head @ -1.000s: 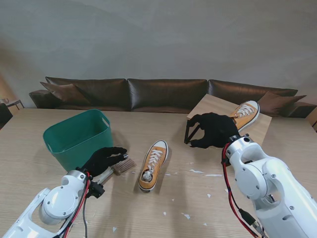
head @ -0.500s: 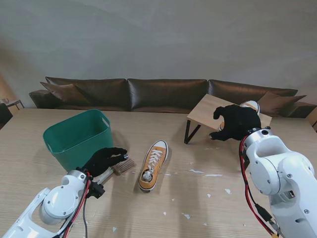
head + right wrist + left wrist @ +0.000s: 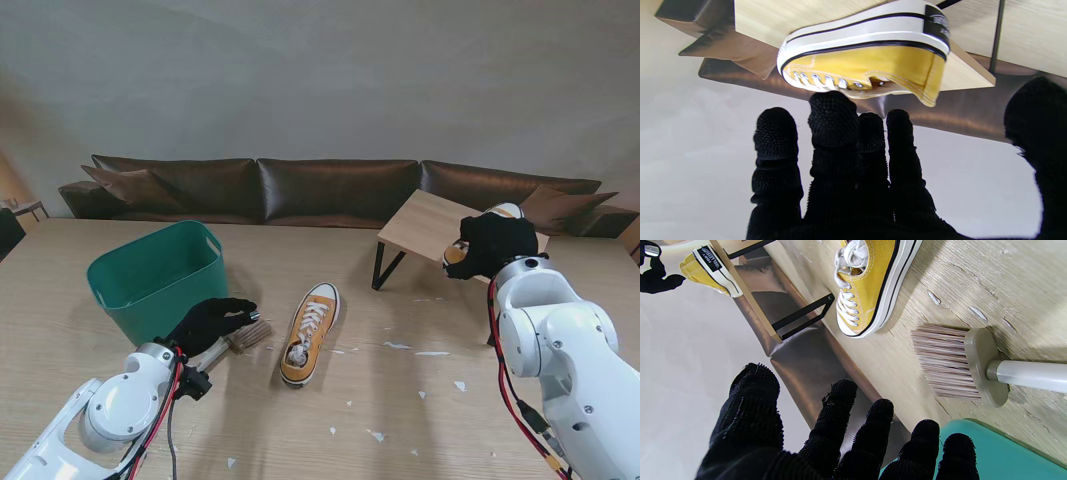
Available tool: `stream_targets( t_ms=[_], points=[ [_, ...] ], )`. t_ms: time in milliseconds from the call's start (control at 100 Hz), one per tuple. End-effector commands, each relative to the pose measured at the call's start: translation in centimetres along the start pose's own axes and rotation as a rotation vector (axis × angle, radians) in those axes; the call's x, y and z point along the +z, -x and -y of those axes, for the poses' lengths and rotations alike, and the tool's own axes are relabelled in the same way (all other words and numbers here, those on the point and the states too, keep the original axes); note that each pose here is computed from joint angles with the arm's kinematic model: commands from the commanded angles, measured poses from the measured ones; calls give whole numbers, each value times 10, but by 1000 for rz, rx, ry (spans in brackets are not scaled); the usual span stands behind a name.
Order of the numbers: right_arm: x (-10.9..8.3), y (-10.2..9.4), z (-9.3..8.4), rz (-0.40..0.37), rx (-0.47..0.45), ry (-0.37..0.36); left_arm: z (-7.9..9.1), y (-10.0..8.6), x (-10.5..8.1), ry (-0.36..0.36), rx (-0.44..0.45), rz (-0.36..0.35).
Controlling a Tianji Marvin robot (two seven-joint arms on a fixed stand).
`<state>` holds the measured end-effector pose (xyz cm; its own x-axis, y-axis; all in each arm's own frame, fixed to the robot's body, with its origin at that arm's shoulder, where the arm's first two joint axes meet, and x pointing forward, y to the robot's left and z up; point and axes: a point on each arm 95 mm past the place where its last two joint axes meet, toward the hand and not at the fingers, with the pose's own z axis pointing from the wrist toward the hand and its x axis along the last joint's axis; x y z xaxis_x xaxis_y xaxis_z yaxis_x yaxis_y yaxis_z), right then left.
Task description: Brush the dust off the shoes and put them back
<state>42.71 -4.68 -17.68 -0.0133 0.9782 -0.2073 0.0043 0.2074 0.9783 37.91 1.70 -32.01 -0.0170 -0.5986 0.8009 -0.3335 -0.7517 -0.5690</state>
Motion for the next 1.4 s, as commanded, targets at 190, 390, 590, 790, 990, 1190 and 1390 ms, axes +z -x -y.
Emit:
stream_targets(
  t_ms=[190, 390, 590, 790, 990, 1190, 1390],
  points=[
    [13, 3, 16, 44, 1, -52, -3, 0, 0, 24, -5, 6],
    [22, -2, 31, 59, -10, -75, -3, 1, 0, 24, -2, 7],
    [30, -6, 45, 67, -18, -76, -3, 1, 0, 22, -1, 8],
    [37, -10, 59, 78, -41, -66, -3, 1, 0, 23, -2, 11],
    [41, -14, 67, 87, -62, -50, -3, 1, 0, 23, -2, 11],
    [45, -17, 71, 83, -95, -2, -3, 1, 0, 24, -2, 11],
    [46, -18, 66, 54, -139, 52, -3, 1, 0, 22, -4, 10]
  ],
)
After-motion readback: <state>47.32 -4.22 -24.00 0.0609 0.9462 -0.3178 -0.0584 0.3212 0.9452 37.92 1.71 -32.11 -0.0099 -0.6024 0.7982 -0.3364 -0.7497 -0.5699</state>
